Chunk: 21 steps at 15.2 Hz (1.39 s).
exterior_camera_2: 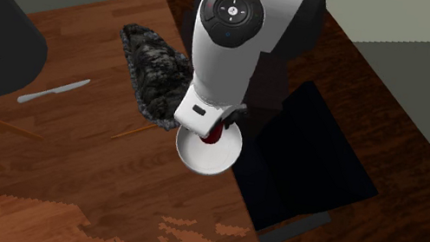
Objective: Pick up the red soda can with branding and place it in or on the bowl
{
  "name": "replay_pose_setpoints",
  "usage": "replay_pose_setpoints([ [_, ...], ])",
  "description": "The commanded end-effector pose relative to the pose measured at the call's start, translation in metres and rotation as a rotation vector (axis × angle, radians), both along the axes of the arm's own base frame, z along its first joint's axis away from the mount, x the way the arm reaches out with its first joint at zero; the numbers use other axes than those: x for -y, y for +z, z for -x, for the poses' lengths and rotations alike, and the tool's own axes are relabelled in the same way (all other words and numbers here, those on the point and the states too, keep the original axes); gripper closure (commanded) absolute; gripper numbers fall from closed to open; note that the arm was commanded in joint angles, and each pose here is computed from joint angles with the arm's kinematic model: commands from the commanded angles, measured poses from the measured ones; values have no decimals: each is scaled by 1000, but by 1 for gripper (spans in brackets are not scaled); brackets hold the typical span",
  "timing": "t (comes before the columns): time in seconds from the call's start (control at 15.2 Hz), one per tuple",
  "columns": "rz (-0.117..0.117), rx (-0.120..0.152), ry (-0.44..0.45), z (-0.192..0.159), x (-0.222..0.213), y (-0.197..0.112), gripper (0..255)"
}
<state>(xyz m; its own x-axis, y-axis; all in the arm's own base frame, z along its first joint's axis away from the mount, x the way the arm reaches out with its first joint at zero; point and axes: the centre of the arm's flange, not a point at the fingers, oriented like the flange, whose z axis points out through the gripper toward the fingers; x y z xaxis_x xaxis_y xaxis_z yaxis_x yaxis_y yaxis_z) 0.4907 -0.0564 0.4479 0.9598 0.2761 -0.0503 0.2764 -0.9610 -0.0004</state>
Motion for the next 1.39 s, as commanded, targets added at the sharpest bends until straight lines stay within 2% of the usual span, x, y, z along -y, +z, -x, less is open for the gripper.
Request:
replay_pose_setpoints([
  [0.0,0,1,0,-1,0,-9,255],
  [0.4,0,1,0,-1,0,-45,255],
  [0.92,0,1,0,-1,0,-45,255],
  [0.99,0,1,0,-1,0,-45,0],
  [1.32,0,1,0,-1,0,-45,0],
])
